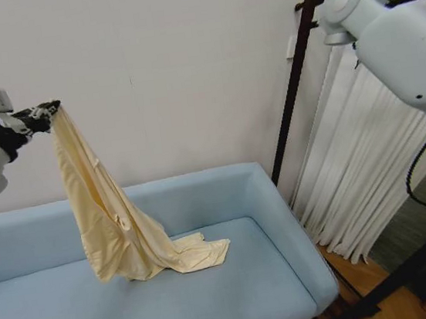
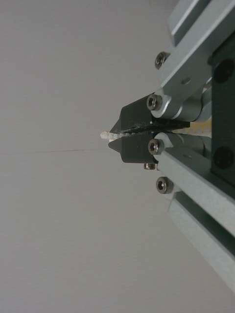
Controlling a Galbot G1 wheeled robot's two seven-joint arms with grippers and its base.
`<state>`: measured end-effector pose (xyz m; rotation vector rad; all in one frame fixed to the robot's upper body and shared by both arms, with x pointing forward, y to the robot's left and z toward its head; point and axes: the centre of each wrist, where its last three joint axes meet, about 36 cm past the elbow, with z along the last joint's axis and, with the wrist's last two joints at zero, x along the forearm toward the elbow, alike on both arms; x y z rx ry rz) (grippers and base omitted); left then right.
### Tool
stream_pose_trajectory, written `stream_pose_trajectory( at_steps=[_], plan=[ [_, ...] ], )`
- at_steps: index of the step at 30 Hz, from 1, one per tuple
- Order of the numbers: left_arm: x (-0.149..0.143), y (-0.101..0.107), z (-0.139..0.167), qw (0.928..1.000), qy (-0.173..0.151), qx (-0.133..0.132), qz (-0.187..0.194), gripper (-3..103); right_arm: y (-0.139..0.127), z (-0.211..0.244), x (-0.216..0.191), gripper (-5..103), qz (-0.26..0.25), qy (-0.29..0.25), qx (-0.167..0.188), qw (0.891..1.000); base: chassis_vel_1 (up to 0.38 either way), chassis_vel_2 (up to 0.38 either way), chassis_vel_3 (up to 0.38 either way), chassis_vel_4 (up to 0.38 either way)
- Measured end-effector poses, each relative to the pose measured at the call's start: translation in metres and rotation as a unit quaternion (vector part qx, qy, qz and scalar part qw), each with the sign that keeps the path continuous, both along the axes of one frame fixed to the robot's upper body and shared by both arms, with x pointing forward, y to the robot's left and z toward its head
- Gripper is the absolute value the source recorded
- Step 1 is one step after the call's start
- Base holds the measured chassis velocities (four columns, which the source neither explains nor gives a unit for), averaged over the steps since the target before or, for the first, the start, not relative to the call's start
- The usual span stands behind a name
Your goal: Pick up the clothes from the sofa and hang them on the clothes hanger.
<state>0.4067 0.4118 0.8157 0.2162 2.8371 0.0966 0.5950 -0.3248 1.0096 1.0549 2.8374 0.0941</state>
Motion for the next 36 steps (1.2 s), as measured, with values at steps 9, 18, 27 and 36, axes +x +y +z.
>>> stream_pose_trajectory(
  at_steps=[9,18,27,36],
  plan=[
    [0.005,-0.002,-0.004,1.0,0.005,0.0,-0.001,1,-0.025,-0.014,0.009,100,-0.011,0.018,0.012,1.0,0.0,0.0,0.0,0.0],
    [0.003,-0.003,-0.004,1.0,0.005,0.001,0.0,1,-0.028,-0.007,0.034,103,-0.02,0.036,0.051,0.998,0.0,0.0,0.0,0.0],
    [0.004,-0.003,-0.008,1.0,0.008,0.0,-0.001,1,-0.037,-0.007,0.048,70,-0.031,0.043,0.065,0.996,0.0,0.0,0.0,0.0],
    [0.005,-0.003,-0.009,1.0,0.008,-0.003,0.0,1,-0.041,-0.011,0.054,37,-0.035,0.042,0.067,0.996,0.0,0.0,0.0,0.0]
  ],
)
